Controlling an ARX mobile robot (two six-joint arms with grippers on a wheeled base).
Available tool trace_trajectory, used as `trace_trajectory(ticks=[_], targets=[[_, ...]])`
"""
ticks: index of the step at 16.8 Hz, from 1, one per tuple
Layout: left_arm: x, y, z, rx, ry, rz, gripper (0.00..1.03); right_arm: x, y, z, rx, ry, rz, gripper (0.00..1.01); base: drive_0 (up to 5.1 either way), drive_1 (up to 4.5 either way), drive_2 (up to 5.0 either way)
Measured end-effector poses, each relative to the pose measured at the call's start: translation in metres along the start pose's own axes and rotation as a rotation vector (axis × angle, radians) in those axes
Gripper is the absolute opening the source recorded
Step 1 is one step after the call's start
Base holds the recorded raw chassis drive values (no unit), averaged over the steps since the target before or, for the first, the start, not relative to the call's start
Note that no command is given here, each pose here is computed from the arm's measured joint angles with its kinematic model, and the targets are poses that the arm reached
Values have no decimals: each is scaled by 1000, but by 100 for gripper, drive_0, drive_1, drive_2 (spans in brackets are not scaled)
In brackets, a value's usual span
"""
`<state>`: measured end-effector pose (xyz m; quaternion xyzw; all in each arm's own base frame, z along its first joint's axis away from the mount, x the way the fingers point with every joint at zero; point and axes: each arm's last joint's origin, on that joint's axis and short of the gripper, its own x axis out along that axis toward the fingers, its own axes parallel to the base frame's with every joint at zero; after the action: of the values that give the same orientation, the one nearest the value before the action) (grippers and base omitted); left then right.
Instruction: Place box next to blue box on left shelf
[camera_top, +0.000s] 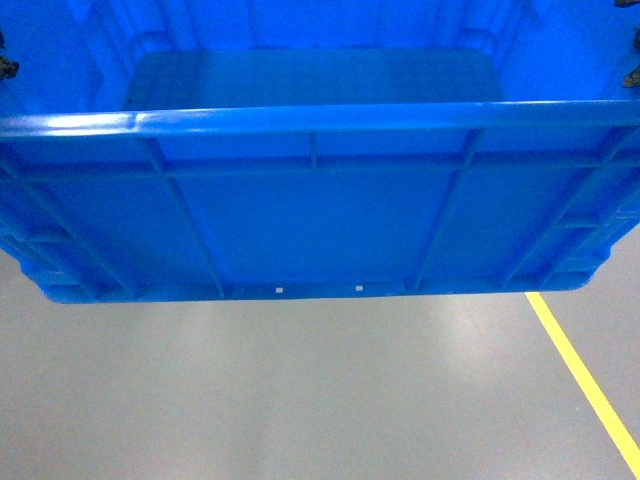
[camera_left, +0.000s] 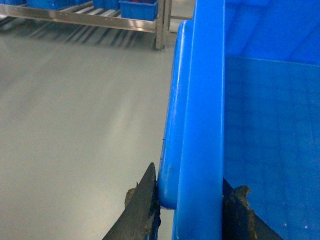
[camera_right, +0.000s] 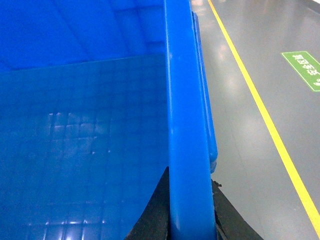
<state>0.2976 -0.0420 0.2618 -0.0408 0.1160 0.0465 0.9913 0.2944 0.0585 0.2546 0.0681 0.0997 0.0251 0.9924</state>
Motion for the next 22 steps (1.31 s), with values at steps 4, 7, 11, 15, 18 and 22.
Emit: trace_trajectory(ticks=[4,7,11,15,18,22], targets=[[0,0,0,0,0,0,18,0,0,0,-1,-1,0,7,4,426,-419],[0,0,0,0,-2,1,18,0,0,0,0,-1,0,7,-1,421,-424],[0,0,0,-1,-3,1,18,0,0,0,-1,-4,2,7,3,425,-420],[0,0,0,-1,-4,1,18,0,0,0,-1,-5,2,7,7,429,-416],[0,0,0,0,-2,1,18,0,0,0,0,-1,0,7,7,430,-415],[0,0,0,0,-5,2,18,0,1,0,-1,-2,2,7,2,425,-420]])
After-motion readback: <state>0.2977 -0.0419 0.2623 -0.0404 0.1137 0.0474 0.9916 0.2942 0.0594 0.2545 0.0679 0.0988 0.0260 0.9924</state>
